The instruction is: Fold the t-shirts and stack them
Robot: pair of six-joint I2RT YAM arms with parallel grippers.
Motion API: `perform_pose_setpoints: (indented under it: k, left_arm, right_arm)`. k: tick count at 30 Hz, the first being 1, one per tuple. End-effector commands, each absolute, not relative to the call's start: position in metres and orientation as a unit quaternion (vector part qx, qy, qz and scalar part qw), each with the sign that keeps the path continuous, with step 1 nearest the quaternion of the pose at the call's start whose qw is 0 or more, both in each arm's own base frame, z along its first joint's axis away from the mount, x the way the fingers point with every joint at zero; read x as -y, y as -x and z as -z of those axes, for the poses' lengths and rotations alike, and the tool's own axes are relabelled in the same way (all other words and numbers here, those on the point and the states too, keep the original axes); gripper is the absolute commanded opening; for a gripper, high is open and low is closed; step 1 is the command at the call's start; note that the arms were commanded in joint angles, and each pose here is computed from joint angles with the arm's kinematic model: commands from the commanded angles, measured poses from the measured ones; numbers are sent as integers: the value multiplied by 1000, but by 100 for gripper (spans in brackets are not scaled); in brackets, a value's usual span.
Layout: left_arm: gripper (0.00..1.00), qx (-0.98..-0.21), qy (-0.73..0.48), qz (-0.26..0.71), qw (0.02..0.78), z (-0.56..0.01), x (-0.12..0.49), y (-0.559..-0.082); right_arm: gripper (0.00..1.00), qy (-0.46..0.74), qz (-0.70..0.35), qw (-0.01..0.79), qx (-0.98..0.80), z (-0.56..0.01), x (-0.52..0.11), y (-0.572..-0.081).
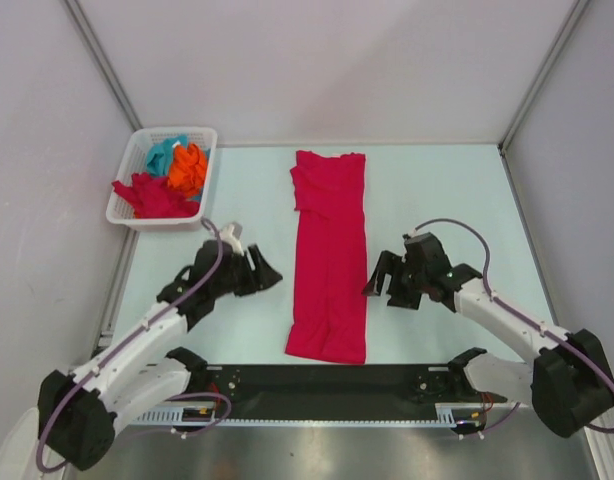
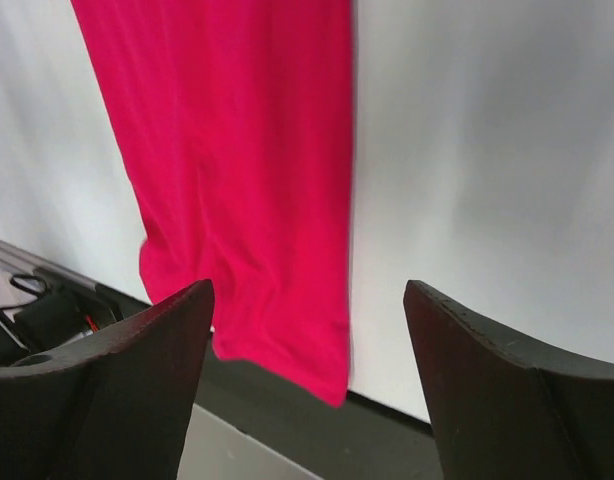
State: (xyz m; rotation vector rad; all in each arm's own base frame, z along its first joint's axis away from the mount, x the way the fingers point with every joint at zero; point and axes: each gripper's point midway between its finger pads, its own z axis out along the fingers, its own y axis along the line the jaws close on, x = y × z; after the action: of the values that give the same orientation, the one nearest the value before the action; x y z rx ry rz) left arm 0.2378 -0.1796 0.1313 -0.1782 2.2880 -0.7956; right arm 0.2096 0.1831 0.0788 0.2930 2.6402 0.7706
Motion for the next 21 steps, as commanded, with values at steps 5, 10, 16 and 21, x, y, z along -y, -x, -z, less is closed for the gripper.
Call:
perform_pose_setpoints:
  k: [5, 10, 16, 21]
  left_arm:
    - [64, -902, 103, 354, 226, -75, 195, -149]
    - [63, -911, 88, 357, 184, -57, 204, -119]
    - [54, -915, 91, 360, 155, -49, 210, -103]
    - [50, -924, 101, 339, 149, -37, 208, -95]
  right_arm:
    - [75, -115, -261, 95, -954, -41, -199, -135]
    - [67, -124, -274, 52, -952, -35, -213, -97]
    - [59, -137, -273, 31, -952, -20, -216, -70]
    - [49, -132, -273, 34, -952, -12, -216, -67]
